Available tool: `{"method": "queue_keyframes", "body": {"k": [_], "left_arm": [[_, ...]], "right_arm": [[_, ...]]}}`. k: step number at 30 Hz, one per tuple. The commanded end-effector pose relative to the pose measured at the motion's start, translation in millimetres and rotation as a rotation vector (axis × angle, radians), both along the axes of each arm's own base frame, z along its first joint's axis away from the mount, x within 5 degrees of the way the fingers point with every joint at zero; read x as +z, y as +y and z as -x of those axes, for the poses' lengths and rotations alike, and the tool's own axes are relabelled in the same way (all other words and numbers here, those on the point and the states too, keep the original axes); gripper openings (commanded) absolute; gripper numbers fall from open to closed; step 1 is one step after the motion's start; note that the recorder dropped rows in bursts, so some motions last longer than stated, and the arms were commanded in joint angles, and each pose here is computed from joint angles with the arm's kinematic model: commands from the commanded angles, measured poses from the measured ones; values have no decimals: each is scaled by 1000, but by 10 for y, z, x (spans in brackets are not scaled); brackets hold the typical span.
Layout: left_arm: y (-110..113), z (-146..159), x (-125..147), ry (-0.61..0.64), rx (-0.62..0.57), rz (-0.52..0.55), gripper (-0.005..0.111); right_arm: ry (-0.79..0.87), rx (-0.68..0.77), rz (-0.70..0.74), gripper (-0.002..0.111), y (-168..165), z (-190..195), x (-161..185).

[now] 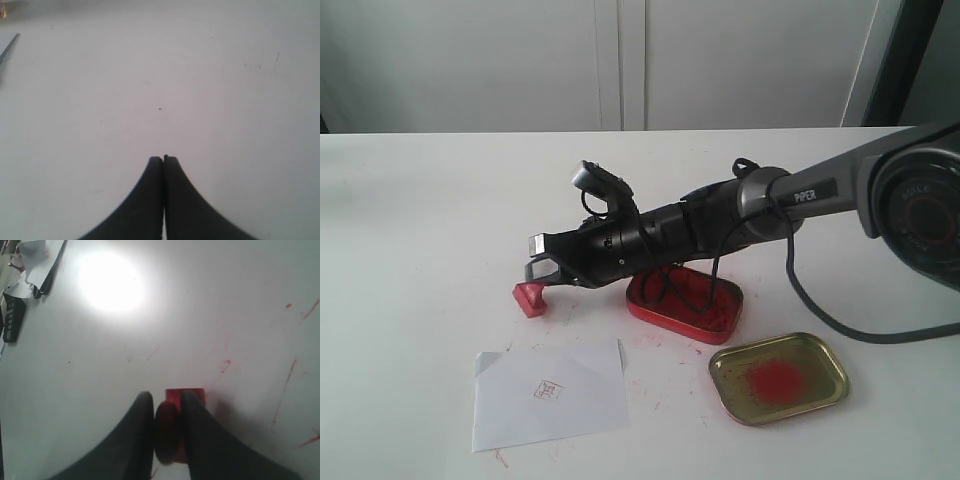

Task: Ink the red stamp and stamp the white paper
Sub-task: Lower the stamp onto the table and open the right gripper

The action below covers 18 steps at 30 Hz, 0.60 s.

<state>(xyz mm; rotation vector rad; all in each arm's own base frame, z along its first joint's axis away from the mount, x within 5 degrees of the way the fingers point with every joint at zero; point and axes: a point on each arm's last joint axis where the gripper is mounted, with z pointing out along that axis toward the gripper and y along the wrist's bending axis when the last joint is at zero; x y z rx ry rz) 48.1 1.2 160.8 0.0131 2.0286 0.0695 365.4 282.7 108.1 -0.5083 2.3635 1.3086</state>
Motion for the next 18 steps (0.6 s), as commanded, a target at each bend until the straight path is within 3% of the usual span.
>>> {"method": "queue_keyframes", "body": {"k": [1,4,18], "left_arm": [[1,4,-34,12,4,2,0],[1,4,-34,12,4,2,0],[1,4,-34,12,4,2,0]], "right_arm": [[2,-4,22,32,-11,-1,-68],[1,-5,23,38,-12,-2,-69],[-58,-43,82,38,-61,-67,-94]]}}
